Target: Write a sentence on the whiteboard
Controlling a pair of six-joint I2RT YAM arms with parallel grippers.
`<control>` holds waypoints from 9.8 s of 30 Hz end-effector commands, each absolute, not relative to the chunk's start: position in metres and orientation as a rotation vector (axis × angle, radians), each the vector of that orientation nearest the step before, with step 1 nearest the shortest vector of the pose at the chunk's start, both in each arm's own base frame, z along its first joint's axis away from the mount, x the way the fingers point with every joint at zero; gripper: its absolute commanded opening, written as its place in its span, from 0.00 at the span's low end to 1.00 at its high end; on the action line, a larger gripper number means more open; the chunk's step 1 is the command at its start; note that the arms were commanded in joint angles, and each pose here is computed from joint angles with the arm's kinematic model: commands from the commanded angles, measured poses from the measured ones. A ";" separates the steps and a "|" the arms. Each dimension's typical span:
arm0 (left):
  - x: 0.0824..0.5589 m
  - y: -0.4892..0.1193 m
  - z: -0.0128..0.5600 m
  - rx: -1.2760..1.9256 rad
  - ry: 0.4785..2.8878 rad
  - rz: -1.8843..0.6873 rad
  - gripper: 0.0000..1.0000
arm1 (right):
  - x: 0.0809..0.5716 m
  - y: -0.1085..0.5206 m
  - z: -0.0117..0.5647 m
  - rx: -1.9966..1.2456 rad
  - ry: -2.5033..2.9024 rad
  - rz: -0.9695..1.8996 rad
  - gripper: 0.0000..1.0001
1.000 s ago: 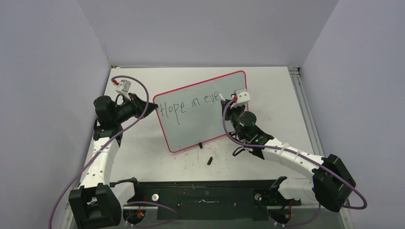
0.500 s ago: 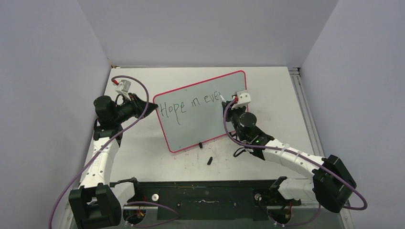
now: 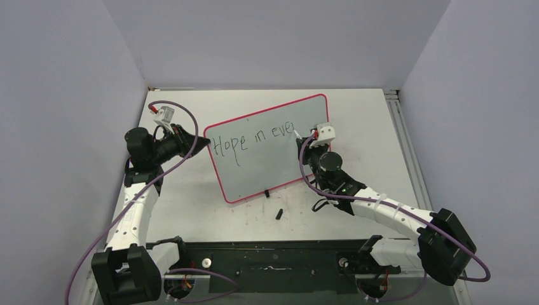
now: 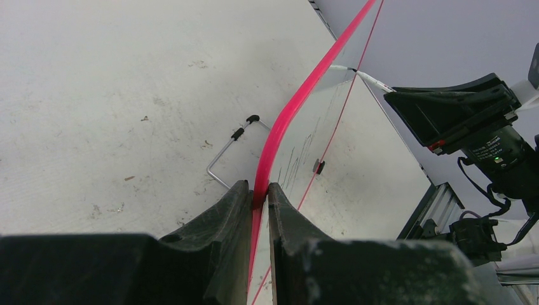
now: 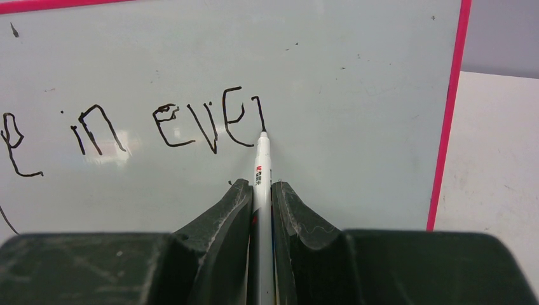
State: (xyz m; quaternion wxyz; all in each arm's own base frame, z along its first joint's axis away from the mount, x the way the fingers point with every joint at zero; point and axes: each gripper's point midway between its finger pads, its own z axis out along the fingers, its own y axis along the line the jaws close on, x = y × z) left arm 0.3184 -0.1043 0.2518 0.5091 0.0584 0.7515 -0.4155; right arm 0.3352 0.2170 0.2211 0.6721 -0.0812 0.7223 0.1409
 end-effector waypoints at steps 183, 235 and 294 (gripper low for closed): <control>0.314 -0.111 0.259 0.218 1.799 -0.988 0.00 | 0.362 0.200 0.252 -0.142 1.531 0.262 0.05; 0.313 -0.110 0.259 0.213 1.798 -0.978 0.00 | 0.327 0.186 0.276 -0.173 1.536 0.354 0.05; 0.313 -0.110 0.258 0.215 1.804 -0.972 0.00 | 0.358 0.165 0.218 -0.179 1.671 0.390 0.05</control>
